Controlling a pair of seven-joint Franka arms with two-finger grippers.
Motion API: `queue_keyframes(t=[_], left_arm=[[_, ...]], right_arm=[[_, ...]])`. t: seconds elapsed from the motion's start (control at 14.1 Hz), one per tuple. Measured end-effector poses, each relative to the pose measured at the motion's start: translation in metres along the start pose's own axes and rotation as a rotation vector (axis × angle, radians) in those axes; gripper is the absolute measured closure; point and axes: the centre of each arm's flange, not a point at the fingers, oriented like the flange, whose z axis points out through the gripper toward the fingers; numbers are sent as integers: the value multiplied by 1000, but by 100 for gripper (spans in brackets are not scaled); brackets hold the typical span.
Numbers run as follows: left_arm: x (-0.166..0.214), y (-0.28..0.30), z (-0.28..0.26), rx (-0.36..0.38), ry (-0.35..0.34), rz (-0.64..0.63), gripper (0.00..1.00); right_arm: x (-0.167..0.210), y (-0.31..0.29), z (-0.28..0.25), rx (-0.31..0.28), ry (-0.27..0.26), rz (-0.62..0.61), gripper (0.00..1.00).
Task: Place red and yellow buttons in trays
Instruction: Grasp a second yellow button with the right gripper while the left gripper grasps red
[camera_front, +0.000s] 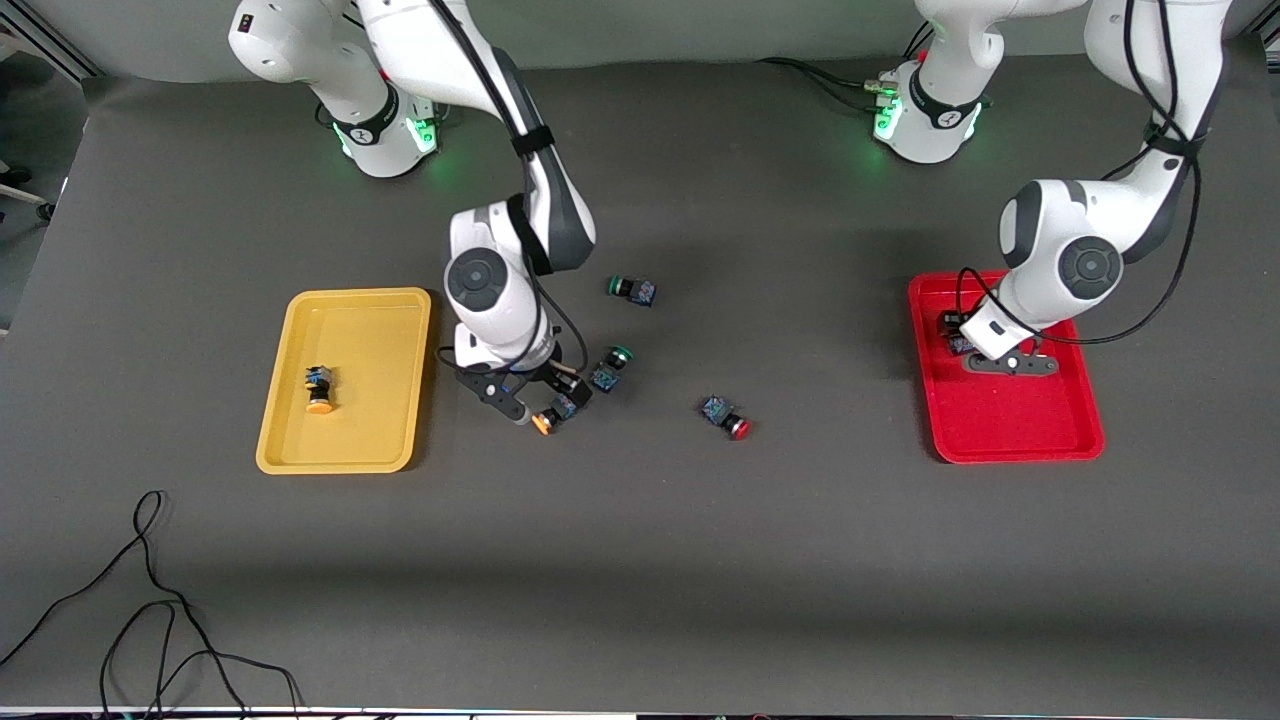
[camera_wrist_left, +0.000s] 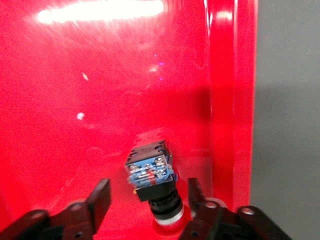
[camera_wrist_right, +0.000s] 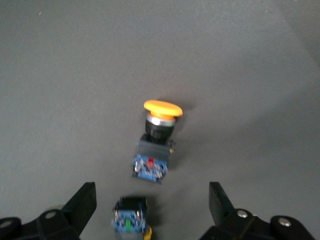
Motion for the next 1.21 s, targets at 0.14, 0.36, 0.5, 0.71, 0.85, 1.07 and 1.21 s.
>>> queue_keyframes(t=[0.14, 0.36, 0.5, 0.71, 0.85, 1.07, 1.21], left_arm=[[20, 4, -49, 12, -14, -8, 2], [56, 50, -142, 33, -9, -36, 0], [74, 103, -182, 32, 16, -99, 0], [100, 196, -201, -20, 58, -245, 0], [113, 259, -190, -36, 62, -351, 0], [124, 334, -145, -40, 39, -490, 0], [135, 365, -110, -81, 44, -575, 0]], right_arm=[[11, -4, 7, 8, 27, 14, 0], [22, -6, 22, 15, 58, 31, 0], [24, -4, 33, 11, 63, 40, 0], [19, -4, 42, 1, 58, 35, 0], [16, -4, 44, 0, 53, 31, 5], [16, -4, 45, -2, 51, 10, 27], [17, -3, 46, -3, 50, -2, 48]])
